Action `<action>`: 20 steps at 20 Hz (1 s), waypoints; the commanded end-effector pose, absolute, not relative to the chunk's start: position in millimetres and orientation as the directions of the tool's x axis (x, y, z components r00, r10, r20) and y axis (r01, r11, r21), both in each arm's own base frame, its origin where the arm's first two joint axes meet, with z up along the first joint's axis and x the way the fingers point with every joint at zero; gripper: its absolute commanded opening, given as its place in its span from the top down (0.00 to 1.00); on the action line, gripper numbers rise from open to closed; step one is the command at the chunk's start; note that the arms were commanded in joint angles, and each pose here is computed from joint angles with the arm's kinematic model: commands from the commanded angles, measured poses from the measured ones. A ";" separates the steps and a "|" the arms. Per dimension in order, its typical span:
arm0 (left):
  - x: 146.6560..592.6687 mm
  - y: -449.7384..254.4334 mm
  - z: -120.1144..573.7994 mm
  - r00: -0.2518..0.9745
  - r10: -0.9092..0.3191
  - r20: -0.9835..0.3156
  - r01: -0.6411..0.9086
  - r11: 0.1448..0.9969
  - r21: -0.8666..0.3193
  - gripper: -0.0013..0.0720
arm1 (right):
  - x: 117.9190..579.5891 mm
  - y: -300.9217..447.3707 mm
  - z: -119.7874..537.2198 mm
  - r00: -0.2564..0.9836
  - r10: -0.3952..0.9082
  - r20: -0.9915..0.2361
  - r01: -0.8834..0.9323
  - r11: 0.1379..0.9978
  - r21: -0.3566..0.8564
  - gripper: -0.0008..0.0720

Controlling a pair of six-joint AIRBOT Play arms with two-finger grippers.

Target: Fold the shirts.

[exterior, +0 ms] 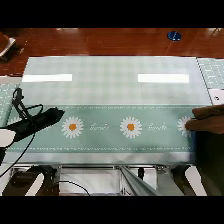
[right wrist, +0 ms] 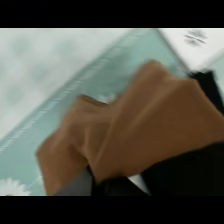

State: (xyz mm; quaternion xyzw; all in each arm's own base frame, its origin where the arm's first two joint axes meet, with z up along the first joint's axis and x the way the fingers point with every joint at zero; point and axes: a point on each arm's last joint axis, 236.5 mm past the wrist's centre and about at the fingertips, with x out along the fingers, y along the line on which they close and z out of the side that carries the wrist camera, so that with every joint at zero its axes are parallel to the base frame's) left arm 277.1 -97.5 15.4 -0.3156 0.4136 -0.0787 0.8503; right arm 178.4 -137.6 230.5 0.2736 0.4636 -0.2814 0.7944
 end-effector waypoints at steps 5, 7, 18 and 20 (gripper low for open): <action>286.9 -93.5 22.9 0.686 -0.378 -0.622 -0.126 0.780 -0.613 0.96 | 20.7 -171.7 199.4 -0.085 -0.492 -0.866 0.945 0.235 -0.227 0.95; 288.1 -92.9 23.8 0.691 -0.375 -0.618 -0.126 0.780 -0.614 0.96 | 5.9 -173.9 188.8 -0.161 -0.483 -0.860 0.942 0.184 -0.280 0.92; 344.3 -99.2 127.7 0.806 -0.397 -0.440 0.068 0.800 -0.597 0.96 | 257.3 -144.0 228.4 0.685 -0.072 -0.725 0.585 0.648 0.488 0.95; 371.9 -116.3 184.7 0.807 -0.445 -0.389 0.173 0.807 -0.565 0.96 | 333.0 -98.0 282.7 0.865 0.151 -0.479 0.269 0.667 0.695 0.95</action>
